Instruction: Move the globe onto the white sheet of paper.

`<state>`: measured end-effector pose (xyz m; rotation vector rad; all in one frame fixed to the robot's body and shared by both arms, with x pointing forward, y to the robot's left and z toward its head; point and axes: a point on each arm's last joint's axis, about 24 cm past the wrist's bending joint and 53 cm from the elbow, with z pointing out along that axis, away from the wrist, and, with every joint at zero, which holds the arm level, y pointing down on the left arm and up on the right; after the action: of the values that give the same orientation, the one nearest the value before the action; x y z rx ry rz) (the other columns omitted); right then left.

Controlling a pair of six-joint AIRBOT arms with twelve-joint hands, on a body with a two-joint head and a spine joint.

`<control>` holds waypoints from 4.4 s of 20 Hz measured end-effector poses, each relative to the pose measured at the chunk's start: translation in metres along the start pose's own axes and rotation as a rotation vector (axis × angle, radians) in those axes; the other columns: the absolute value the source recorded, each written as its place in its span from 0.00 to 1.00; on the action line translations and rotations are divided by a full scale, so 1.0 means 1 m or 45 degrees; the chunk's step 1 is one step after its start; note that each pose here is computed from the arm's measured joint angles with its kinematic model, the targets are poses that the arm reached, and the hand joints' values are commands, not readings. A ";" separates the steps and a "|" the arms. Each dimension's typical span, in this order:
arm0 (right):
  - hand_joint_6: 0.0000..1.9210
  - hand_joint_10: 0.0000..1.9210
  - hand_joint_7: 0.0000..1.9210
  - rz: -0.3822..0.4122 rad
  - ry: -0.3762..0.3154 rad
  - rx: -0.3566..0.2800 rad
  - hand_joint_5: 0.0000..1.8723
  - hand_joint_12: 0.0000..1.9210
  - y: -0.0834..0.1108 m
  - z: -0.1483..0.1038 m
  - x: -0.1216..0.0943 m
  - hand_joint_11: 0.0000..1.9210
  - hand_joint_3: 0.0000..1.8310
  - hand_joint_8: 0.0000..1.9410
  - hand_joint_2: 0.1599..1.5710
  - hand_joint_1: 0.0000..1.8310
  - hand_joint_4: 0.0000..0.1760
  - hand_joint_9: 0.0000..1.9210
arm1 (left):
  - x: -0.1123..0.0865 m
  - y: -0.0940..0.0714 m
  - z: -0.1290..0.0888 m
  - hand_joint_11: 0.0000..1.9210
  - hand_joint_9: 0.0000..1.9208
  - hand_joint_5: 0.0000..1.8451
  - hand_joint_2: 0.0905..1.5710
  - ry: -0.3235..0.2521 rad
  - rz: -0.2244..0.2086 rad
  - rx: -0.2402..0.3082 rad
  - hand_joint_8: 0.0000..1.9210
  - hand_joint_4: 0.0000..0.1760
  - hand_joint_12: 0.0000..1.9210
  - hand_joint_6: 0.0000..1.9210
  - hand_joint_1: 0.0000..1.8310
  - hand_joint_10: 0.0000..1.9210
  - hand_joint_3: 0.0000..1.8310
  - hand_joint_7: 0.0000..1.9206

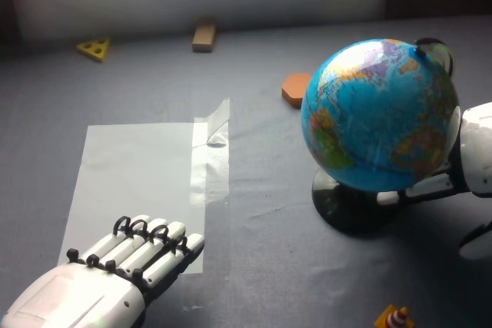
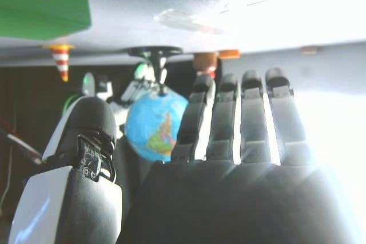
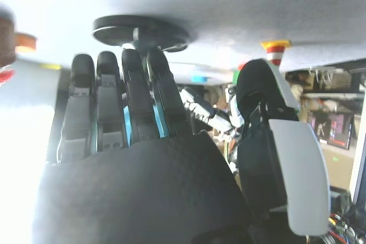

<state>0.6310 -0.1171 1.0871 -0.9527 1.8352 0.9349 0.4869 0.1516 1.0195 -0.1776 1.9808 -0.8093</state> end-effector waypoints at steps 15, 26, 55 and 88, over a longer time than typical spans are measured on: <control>0.00 0.00 0.08 0.063 -0.052 0.007 0.10 0.09 0.007 0.041 -0.010 0.00 0.00 0.00 0.76 0.00 0.00 0.07 | -0.017 0.025 0.004 0.00 0.00 0.03 0.78 -0.043 -0.013 -0.095 0.00 0.09 0.00 0.00 0.00 0.00 0.00 0.00; 0.00 0.00 0.07 0.073 -0.085 -0.015 0.10 0.09 0.027 0.084 -0.020 0.00 0.00 0.00 0.76 0.00 0.00 0.07 | -0.017 0.034 0.006 0.00 0.00 0.03 0.77 -0.012 0.003 -0.121 0.00 0.09 0.00 0.00 0.00 0.00 0.00 0.00; 0.00 0.00 0.07 -0.064 -0.084 -0.089 0.09 0.11 0.094 0.187 -0.061 0.00 0.00 0.00 0.76 0.00 0.00 0.06 | -0.027 0.048 0.009 0.01 0.00 0.03 0.77 -0.030 -0.003 -0.182 0.00 0.09 0.00 0.00 0.00 0.00 0.00 0.00; 0.00 0.00 0.09 0.057 -0.150 -0.040 0.11 0.13 0.085 0.152 -0.097 0.00 0.00 0.00 0.75 0.00 0.00 0.08 | -0.030 0.062 0.002 0.00 0.00 0.03 0.76 -0.027 -0.011 -0.229 0.00 0.09 0.00 0.00 0.00 0.00 0.00 0.00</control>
<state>0.6418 0.0754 1.1385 -0.8607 1.7531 1.0285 0.5165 0.2115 1.0030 -0.2993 2.0335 -0.6316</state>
